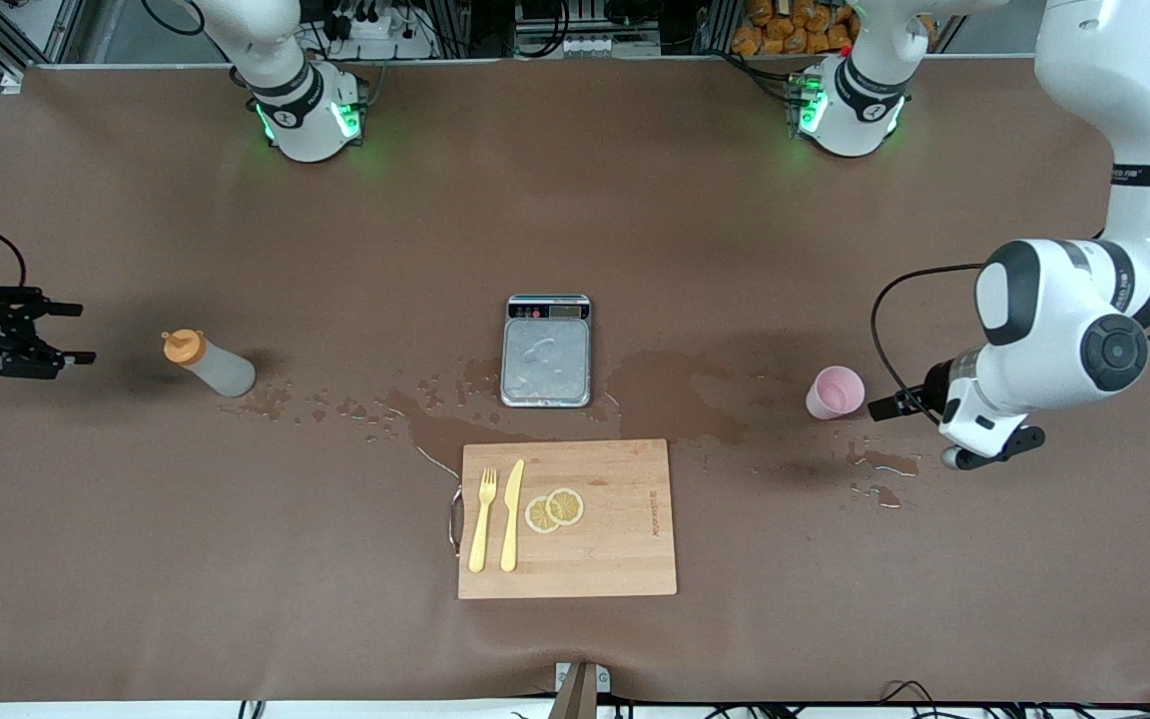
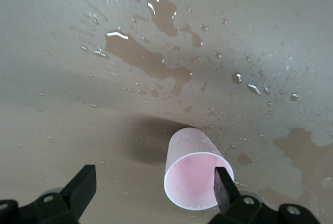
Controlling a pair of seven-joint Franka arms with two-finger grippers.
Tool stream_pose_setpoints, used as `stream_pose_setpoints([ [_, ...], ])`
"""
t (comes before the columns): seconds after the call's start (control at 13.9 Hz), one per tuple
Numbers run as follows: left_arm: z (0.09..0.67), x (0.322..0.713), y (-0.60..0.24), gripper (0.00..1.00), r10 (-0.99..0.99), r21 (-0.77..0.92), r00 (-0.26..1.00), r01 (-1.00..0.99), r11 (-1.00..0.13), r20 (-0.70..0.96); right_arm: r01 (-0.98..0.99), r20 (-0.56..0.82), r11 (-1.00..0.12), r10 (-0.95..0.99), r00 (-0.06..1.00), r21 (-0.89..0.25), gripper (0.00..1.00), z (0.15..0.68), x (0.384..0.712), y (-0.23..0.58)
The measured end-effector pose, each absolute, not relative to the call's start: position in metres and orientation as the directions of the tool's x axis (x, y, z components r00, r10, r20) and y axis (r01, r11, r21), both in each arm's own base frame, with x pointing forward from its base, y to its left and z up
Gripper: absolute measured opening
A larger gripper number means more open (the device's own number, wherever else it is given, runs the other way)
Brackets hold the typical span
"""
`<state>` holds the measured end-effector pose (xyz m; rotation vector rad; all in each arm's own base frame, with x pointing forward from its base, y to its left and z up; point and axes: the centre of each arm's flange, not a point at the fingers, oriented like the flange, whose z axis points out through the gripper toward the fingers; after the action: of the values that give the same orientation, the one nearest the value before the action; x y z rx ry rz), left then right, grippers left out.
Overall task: Add sauce to pink cup with both arms
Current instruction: 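Grasp the pink cup with the left gripper while the right gripper grasps the bottle, then lift the pink cup with the left gripper while the right gripper lifts the bottle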
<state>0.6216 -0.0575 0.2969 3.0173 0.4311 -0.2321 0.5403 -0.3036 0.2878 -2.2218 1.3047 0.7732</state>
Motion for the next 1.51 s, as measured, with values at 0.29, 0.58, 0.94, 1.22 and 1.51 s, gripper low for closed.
stream_pose_setpoints([
  [0.29,0.289,0.609,-0.069,1.0,0.25,0.057,0.951,0.264,-0.963,-0.183,-0.926,-0.746,-0.358,-0.584,0.32,-0.117,1.0,0.236,0.531,-0.314],
  [0.58,0.282,0.602,-0.08,1.0,0.219,0.042,0.959,0.23,-0.972,-0.178,-0.952,-0.807,-0.276,-0.527,0.266,-0.134,1.0,0.198,0.529,-0.312],
  [0.94,0.251,0.584,-0.078,1.0,0.226,0.044,0.963,0.235,-0.971,-0.148,-0.968,-0.846,-0.217,-0.484,0.222,-0.129,1.0,0.166,0.521,-0.313],
  [1.22,0.234,0.571,-0.086,1.0,0.211,0.032,0.961,0.22,-0.975,-0.18,-0.975,-0.875,-0.185,-0.443,0.197,-0.126,1.0,0.146,0.52,-0.306],
  [1.51,0.23,0.569,-0.091,0.6,0.2,0.029,0.962,0.209,-0.977,-0.185,-0.978,-0.901,-0.179,-0.398,0.174,-0.11,1.0,0.127,0.516,-0.296],
])
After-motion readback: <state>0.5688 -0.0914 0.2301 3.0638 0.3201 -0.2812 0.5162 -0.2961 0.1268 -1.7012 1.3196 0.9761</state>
